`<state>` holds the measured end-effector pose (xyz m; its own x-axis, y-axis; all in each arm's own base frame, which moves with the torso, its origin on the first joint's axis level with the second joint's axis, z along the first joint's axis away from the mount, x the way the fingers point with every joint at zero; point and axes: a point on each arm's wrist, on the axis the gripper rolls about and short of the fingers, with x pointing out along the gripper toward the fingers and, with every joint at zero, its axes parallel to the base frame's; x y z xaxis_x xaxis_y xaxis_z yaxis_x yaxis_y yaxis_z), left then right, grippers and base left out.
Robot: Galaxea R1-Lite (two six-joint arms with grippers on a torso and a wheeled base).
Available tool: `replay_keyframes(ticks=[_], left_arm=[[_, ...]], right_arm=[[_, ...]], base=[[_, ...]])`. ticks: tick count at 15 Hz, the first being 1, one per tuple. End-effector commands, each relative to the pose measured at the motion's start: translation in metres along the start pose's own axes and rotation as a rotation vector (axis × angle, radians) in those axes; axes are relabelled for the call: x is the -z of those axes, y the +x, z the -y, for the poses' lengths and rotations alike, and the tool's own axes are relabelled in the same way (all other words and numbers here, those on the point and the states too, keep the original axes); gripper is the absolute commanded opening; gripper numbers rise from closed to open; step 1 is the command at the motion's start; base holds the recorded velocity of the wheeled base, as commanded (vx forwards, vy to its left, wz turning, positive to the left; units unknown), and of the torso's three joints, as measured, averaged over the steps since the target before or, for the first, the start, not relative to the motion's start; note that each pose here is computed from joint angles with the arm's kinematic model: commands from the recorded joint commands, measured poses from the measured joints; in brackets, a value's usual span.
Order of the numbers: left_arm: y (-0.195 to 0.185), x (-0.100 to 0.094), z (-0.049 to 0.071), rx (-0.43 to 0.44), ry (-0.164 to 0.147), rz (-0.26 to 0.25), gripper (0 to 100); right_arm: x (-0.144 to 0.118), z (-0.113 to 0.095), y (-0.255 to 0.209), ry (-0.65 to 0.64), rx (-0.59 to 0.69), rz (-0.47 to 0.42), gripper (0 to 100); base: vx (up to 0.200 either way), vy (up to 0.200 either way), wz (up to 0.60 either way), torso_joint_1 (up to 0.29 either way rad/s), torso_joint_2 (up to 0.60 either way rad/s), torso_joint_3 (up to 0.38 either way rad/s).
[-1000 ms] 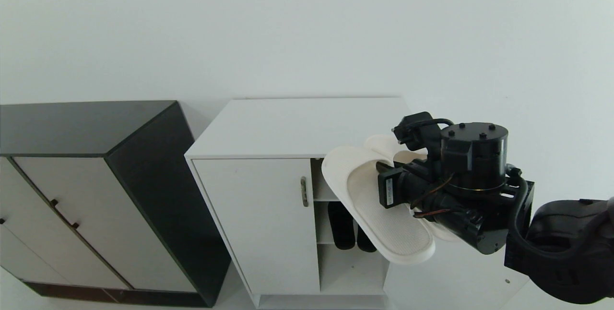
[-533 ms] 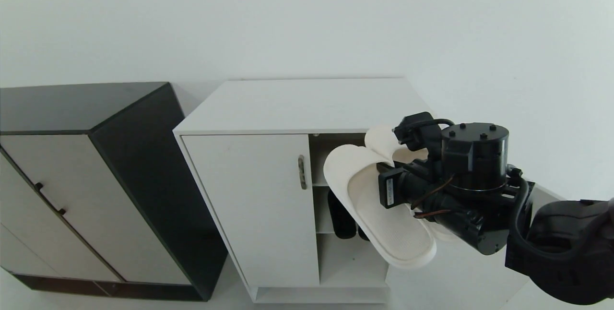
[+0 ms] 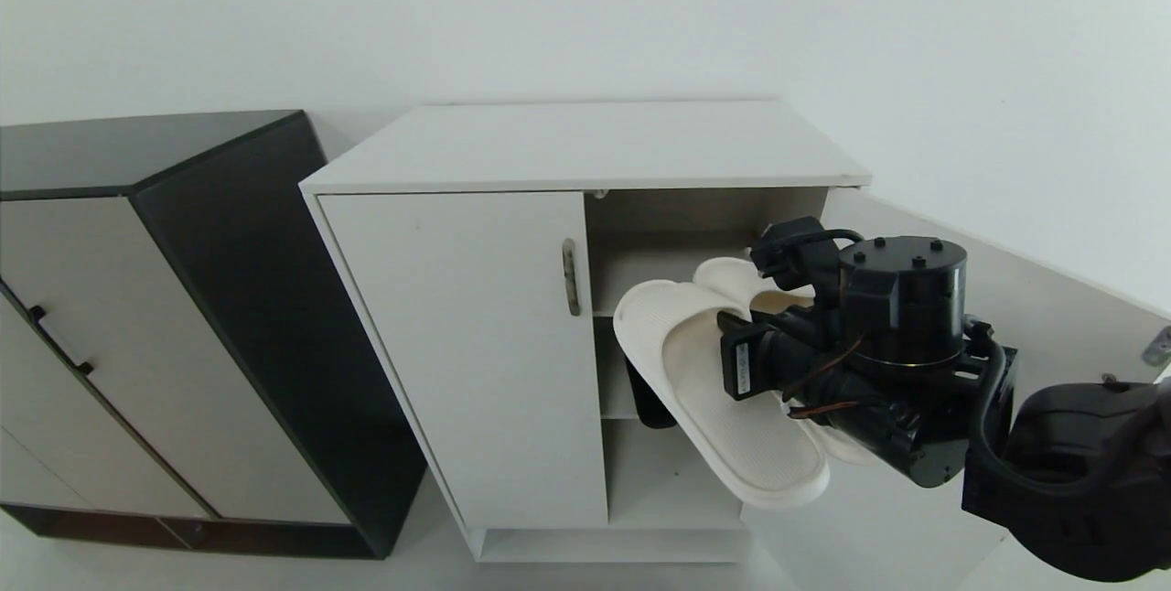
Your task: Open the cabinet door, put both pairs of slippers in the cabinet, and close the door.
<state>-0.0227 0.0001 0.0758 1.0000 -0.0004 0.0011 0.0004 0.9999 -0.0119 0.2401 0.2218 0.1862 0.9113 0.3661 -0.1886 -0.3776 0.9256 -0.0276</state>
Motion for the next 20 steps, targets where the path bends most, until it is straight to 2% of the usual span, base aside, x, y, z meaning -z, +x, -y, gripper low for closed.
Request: replay_keyframes(ticks=[1, 12, 18, 20], left_arm=[[0.0001, -0.0001, 0.0, 0.0, 0.0, -0.001, 0], [0.0001, -0.0001, 0.0, 0.0, 0.0, -0.001, 0], [0.0001, -0.0001, 0.0, 0.0, 0.0, -0.001, 0], [0.0001, -0.0001, 0.0, 0.0, 0.0, -0.001, 0]], right_arm=[[0.0006, -0.0001, 0.0003, 0.0, 0.0, -0.001, 0], [0.0021, -0.0002, 0.0005, -0.004, 0.0, -0.007, 0], [0.0065, -0.001, 0.0032, -0.013, 0.001, -0.021, 0], [0.0083, -0.0013, 0.0045, -0.057, 0.007, -0.026, 0]], base=[[0.0, 0.0, 0.0, -0.149, 0.48, 0.334], [0.0, 0.0, 0.0, -0.084, 0.45, 0.36], [0.0, 0.0, 0.0, -0.001, 0.07, 0.061], [0.0, 0.0, 0.0, 0.0, 0.0, 0.0]])
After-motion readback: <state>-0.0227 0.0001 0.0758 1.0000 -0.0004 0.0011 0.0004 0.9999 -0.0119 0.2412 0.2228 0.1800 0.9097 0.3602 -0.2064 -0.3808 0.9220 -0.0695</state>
